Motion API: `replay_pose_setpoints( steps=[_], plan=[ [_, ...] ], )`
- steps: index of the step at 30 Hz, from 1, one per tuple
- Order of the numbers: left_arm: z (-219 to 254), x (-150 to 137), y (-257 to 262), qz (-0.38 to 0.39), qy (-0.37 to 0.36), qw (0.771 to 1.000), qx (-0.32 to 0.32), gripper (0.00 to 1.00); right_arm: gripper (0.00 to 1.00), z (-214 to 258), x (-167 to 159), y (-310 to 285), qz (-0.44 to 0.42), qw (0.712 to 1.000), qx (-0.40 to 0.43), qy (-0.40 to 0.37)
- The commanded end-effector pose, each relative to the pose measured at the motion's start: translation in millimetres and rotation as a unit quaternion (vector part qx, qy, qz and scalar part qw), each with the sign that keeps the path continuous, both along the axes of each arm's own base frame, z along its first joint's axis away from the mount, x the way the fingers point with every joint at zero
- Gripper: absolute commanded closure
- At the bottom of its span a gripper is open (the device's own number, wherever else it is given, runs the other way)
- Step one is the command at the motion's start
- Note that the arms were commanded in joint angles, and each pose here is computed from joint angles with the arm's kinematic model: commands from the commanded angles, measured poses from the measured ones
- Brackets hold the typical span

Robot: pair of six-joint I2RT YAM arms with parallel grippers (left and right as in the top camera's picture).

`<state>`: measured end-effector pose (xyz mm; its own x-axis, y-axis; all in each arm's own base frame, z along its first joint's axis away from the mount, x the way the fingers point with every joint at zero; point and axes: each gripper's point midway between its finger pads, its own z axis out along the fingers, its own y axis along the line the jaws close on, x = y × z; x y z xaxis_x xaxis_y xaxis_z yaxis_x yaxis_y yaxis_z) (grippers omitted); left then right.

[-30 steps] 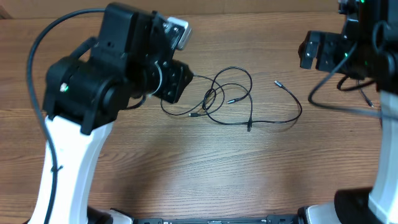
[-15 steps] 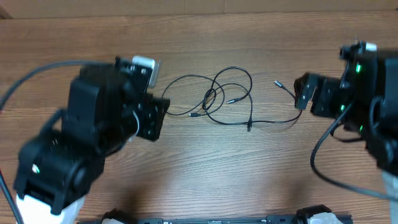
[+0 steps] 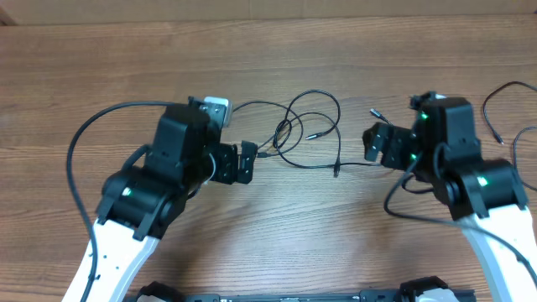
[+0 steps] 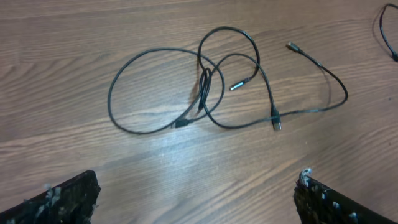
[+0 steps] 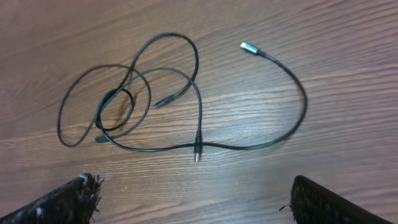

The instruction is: Untangle cables

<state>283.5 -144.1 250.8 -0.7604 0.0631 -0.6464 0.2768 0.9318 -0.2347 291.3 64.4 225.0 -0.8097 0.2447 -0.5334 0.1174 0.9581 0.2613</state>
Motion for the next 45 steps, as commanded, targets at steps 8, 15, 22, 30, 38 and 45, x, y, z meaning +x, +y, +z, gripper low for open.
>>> replay_pose_setpoints(
  steps=[8, 15, 22, 30, 38, 45],
  plan=[
    [-32, 23, -18, 0.000, 0.044, 0.999, -0.010, 0.00, 0.05, -71, 35, 5, -0.109, 0.987, 0.036, 0.110],
    [-51, 27, -21, 0.008, 0.077, 0.997, -0.007, 0.00, 0.17, -117, 41, 1, -0.322, 0.923, 0.105, 0.184],
    [-56, 23, -20, 0.009, 0.089, 0.996, -0.001, 0.00, 0.05, -126, 42, -6, -0.447, 0.863, 0.142, 0.185],
    [-55, 24, -20, 0.019, 0.092, 0.995, -0.009, 0.00, 0.05, -150, 23, -9, -0.482, 0.840, 0.137, 0.208],
    [-56, 23, -20, 0.019, 0.094, 0.995, -0.008, 0.00, 0.25, -185, 19, -10, -0.480, 0.842, 0.149, 0.195],
    [-56, 23, -20, 0.025, 0.096, 0.995, -0.012, 0.00, 0.96, -193, 28, -8, -0.462, 0.854, 0.164, 0.173]
  ],
)
